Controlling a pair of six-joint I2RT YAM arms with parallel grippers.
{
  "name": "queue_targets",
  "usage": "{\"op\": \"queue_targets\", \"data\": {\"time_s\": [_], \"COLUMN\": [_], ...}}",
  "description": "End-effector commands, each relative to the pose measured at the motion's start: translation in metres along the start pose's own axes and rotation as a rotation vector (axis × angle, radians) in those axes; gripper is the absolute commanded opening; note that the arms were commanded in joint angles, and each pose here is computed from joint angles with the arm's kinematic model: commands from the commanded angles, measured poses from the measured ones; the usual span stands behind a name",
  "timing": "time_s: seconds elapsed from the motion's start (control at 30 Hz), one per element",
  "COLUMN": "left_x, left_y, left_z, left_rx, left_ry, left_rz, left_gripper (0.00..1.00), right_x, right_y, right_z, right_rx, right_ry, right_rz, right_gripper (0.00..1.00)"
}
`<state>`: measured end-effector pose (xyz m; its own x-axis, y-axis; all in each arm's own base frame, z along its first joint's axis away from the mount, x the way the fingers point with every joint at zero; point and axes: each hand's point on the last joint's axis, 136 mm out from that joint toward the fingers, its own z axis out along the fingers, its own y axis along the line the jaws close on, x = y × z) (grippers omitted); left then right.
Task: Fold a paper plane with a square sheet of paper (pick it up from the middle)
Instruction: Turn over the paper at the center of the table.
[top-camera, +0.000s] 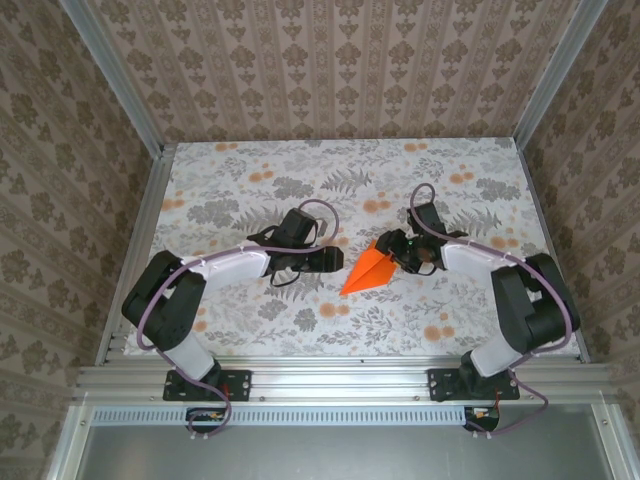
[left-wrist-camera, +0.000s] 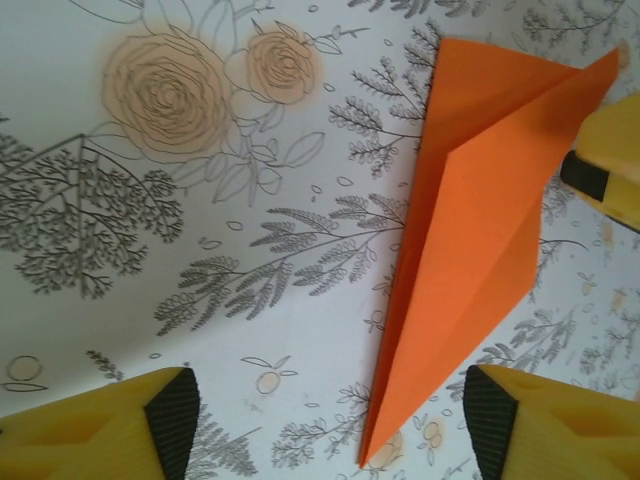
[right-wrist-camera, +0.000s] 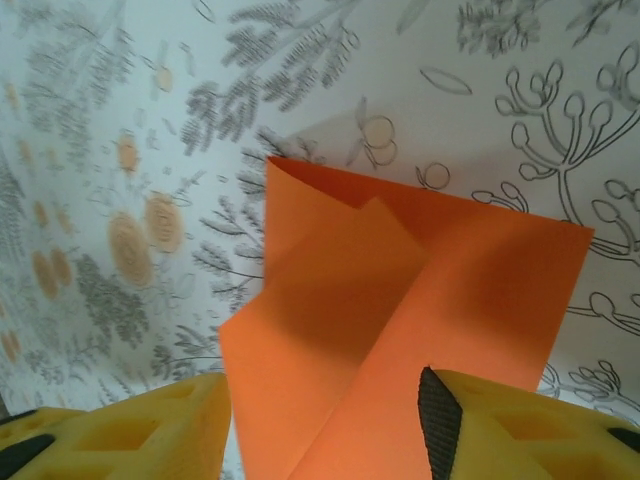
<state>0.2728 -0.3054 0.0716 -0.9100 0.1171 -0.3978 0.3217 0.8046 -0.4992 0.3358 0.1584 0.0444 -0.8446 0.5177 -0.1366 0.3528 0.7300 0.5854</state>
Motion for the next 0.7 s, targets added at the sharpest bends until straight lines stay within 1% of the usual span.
{"op": "queue_targets", "data": {"time_s": [0.0,0.17,0.27,0.3,0.4,0.47,0.53,0.6,0.67], "left_x": [-0.015,-0.016,-0.016,-0.015,-0.017,-0.02,-0.023,-0.026,-0.032], "left_y": [0.002,0.009,0.013,0.015,0.022,0.027,0.036,0.045,0.056], "left_z": [-0.009,-0.017,-0.021,-0.023,-0.03,-0.036,-0.041,-0.046,-0.053], "left_rx": [-0.04,-0.064,-0.059,-0.055,-0.047,-0.043,-0.05,-0.06,-0.07], "left_ry": [-0.059,-0.07,-0.069,-0.067,-0.076,-0.088,-0.096,-0.102,-0.113], "left_rz": [0.008,0.004,-0.01,-0.015,-0.036,-0.046,-0.062,-0.077,-0.097], "left_gripper": [0.76,0.81,0.83,0.84,0.87,0.89,0.91,0.93,0.95], "right_x": [0.0,0.003,0.004,0.004,0.002,0.0,-0.004,-0.009,-0.012], "right_y": [0.016,0.02,0.026,0.026,0.031,0.034,0.037,0.041,0.036], "right_z": [0.01,0.025,0.031,0.032,0.029,0.023,0.01,-0.007,-0.026], "right_rx": [-0.043,-0.05,-0.072,-0.072,-0.074,-0.053,-0.002,0.066,0.177], "right_ry": [0.025,0.059,0.073,0.077,0.073,0.062,0.041,0.018,0.007], "right_rz": [0.008,0.006,-0.001,-0.004,-0.026,-0.059,-0.116,-0.188,-0.257], "right_gripper": [0.53,0.45,0.37,0.33,0.17,0.1,0.05,0.04,0.03]}}
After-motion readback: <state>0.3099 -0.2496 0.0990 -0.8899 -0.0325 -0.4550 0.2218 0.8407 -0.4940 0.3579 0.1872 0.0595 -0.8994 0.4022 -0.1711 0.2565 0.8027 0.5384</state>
